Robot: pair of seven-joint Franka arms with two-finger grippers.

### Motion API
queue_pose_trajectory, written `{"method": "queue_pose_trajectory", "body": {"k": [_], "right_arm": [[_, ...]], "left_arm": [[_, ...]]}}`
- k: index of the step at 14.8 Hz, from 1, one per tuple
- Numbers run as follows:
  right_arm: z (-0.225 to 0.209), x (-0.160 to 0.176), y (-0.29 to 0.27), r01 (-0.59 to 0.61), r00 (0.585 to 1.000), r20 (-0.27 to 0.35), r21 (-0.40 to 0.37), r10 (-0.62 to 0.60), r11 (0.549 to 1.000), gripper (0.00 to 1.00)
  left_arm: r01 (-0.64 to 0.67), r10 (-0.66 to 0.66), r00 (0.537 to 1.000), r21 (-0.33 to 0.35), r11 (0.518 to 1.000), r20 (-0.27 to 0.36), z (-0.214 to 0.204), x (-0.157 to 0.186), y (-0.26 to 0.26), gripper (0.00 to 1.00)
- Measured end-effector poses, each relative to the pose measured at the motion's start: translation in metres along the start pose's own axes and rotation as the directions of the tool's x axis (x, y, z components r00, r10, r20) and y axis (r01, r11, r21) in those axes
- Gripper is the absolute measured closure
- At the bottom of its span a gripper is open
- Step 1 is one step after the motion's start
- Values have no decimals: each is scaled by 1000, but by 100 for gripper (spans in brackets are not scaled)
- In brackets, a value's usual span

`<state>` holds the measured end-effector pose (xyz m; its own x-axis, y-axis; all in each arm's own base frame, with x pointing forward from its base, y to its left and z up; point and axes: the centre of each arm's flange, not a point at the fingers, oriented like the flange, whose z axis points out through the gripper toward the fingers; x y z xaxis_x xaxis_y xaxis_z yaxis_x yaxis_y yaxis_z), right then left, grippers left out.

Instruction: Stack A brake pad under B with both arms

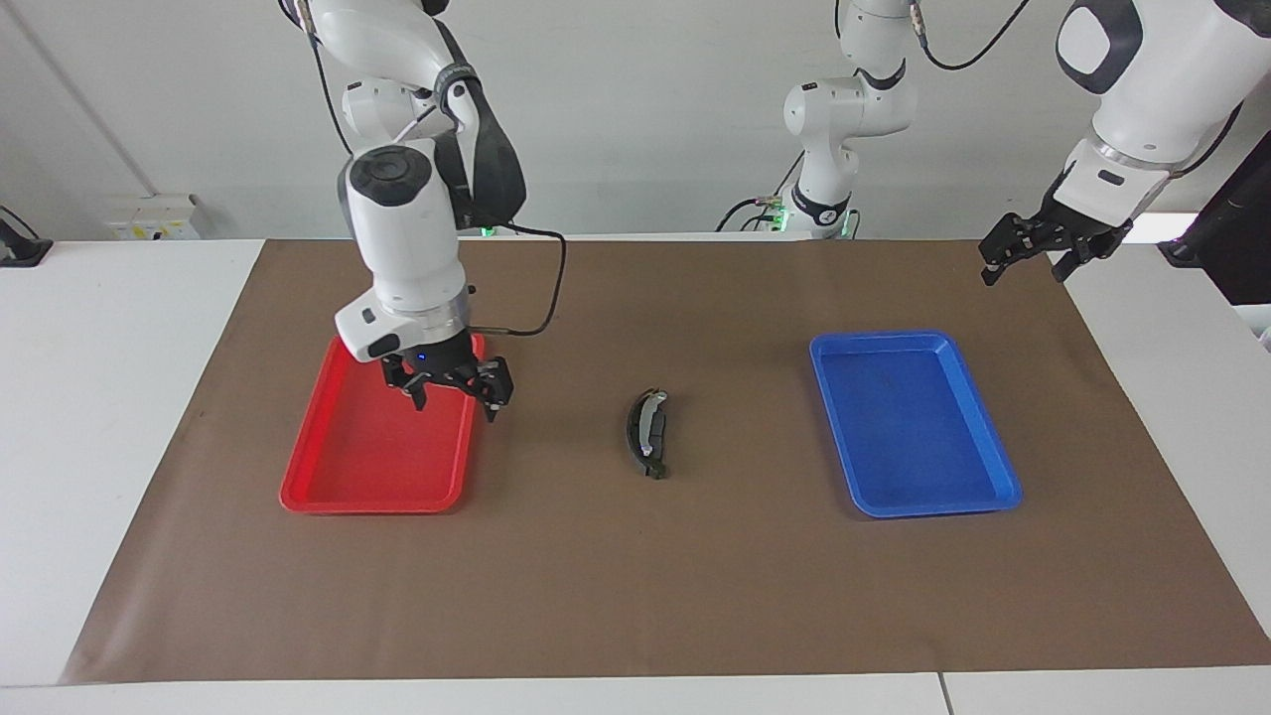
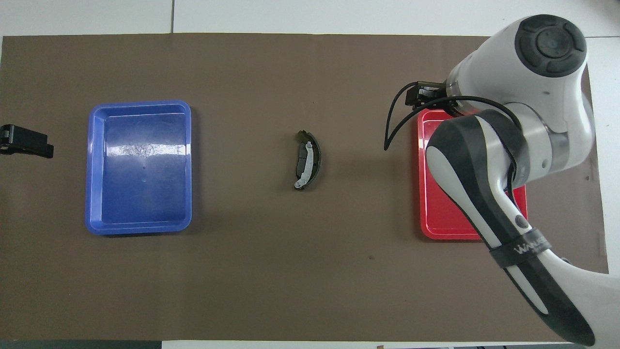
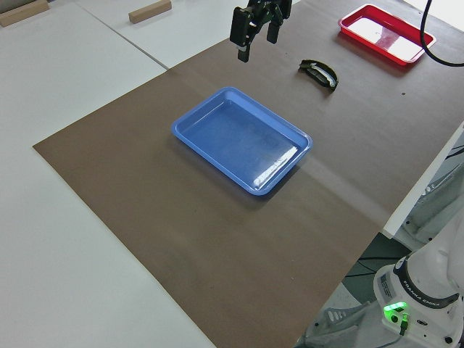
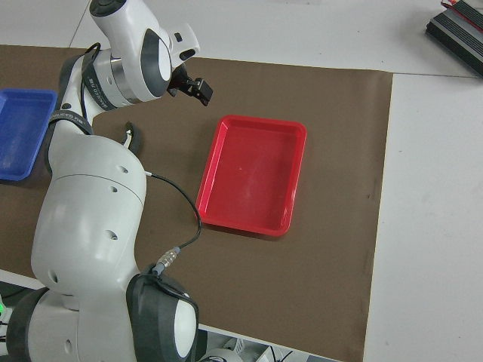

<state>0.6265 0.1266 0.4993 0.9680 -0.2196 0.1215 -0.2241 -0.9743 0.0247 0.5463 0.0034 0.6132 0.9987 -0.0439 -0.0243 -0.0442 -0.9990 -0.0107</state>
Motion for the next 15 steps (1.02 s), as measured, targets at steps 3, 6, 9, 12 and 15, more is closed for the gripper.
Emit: {"method": "queue_pose_trajectory", "body": {"k": [3,6,9,12,15], "right_arm": [[-32,-3,41,-39,999,29,-21,39,999,0],[-70,-18,71,-67,995,71,-14,68,998,1],[-101,-36,104,-50,991,124,-36,54,998,0],[-118,-45,144,-12,986,167,-32,17,999,0],[-120,-44,173,35,983,183,1,-34,999,0]], "left_arm": [[0,0,1000,0,1000,0,0,0,0,0],[0,0,1000,0,1000,0,0,0,0,0],[0,0,1000,0,1000,0,0,0,0,0],[0,0,1000,0,1000,0,0,0,0,0],[0,0,1000,0,1000,0,0,0,0,0]]}}
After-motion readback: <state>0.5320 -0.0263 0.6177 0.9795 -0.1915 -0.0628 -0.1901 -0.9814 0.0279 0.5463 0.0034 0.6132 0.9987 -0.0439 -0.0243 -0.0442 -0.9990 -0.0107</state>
